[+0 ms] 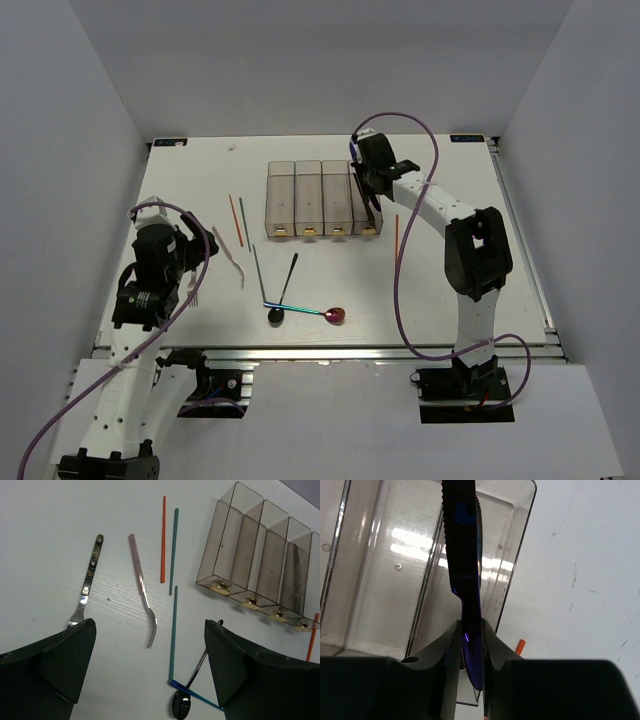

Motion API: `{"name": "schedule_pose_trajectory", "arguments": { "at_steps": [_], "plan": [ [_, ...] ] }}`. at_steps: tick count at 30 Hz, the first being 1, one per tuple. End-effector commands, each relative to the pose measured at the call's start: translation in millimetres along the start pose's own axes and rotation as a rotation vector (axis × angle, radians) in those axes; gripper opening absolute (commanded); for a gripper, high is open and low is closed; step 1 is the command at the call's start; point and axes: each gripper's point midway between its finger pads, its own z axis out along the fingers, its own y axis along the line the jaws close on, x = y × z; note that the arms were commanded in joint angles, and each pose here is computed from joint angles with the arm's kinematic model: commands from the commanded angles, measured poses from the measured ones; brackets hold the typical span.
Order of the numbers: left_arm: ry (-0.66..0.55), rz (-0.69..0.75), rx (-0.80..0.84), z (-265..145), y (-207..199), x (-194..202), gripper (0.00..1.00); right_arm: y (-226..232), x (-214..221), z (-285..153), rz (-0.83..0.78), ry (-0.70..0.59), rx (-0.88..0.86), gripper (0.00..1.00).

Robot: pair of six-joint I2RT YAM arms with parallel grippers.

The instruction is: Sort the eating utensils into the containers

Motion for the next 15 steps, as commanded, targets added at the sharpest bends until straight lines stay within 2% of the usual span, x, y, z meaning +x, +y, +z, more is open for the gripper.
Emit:
{"name": "schedule_pose_trajectory", "arguments": {
  "at_steps": [1,11,14,15],
  "plan": [
    [0.000,-0.002,0.001,1.0,0.2,-0.5,0.98,-3.5,-6.8,3.5,0.032,-0.035,0.007,0.00],
    [0.000,-0.001,0.002,0.7,-0.3,-0.6,0.98,3.9,1.3,10.5,0.054,-0.019,-0.024,0.03],
    [0.000,-0.001,0.002,0.6,-0.1,-0.2,0.98,4.0,-0.2,7.2,0.062,-0.022,-0.028,0.16],
    [-0.001,-0.001,0.001,0.7,0.2,-0.4,0.98,4.3,-0.7,6.5,0.066,-0.025,-0.029,0.27]
  ]
}}
